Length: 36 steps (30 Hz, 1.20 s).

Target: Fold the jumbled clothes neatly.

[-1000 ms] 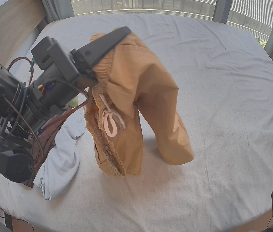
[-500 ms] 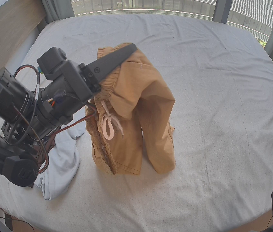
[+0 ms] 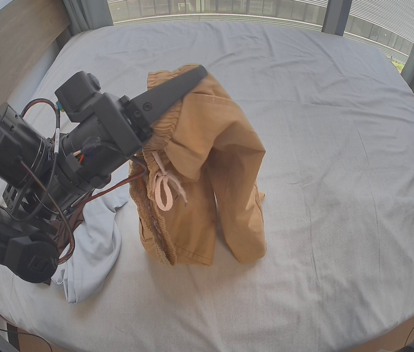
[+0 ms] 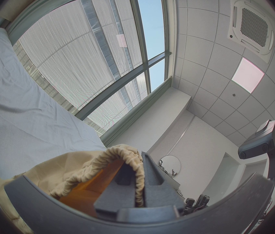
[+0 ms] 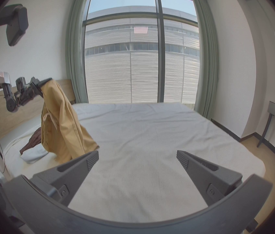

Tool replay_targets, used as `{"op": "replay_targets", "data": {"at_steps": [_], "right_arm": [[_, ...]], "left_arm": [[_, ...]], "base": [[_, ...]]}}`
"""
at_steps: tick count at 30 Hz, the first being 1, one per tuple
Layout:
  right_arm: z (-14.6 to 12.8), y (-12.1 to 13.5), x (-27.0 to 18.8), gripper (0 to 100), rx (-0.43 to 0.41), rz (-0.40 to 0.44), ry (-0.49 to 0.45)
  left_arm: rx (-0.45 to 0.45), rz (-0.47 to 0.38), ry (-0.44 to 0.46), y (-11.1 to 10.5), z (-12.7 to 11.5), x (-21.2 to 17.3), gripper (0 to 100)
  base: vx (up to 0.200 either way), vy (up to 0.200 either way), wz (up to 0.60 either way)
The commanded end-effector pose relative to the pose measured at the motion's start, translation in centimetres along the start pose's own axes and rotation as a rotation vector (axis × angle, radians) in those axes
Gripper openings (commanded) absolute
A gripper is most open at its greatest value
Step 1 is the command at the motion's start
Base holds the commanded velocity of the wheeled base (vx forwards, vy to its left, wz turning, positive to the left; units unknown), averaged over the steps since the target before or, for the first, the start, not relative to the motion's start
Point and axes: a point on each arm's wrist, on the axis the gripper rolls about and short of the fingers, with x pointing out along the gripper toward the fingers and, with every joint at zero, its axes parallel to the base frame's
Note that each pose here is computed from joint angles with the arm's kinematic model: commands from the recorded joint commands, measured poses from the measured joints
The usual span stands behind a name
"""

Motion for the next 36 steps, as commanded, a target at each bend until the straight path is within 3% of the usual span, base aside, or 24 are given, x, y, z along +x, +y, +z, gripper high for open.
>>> {"op": "replay_targets", "data": {"at_steps": [1, 9, 16, 20, 24, 28, 36], "right_arm": [[3.0, 0.0, -0.6, 100, -0.005, 0.0, -0.114], [4.8, 0.2, 1.2, 100, 0.021, 0.122, -0.003], [9.0, 1.0, 6.1, 100, 0.065, 0.326, 0.089], [10.4, 1.6, 8.5, 100, 0.131, 0.343, 0.105], [12.2, 3.3, 13.3, 100, 0.295, 0.421, 0.148], [13.1, 4.7, 16.8, 100, 0.384, 0.462, 0.143], [12.5, 6.5, 21.6, 100, 0.409, 0.536, 0.154]], "left_arm": [[-0.001, 0.001, 0.002, 0.0, 0.0, 0.0, 0], [0.0, 0.003, 0.001, 0.1, 0.0, 0.0, 0], [-0.001, 0.005, 0.003, 0.1, -0.1, -0.1, 0], [0.0, 0.005, 0.002, 0.1, 0.0, -0.1, 0], [0.0, 0.007, 0.002, 0.2, -0.1, -0.1, 0], [0.002, 0.005, 0.0, 0.2, 0.0, 0.0, 0], [0.027, 0.031, -0.019, 0.9, 0.8, -0.6, 0]], "base": [[0.0, 0.0, 0.0], [0.0, 0.0, 0.0], [0.0, 0.0, 0.0], [0.0, 0.0, 0.0], [0.0, 0.0, 0.0], [0.0, 0.0, 0.0], [0.0, 0.0, 0.0]]}}
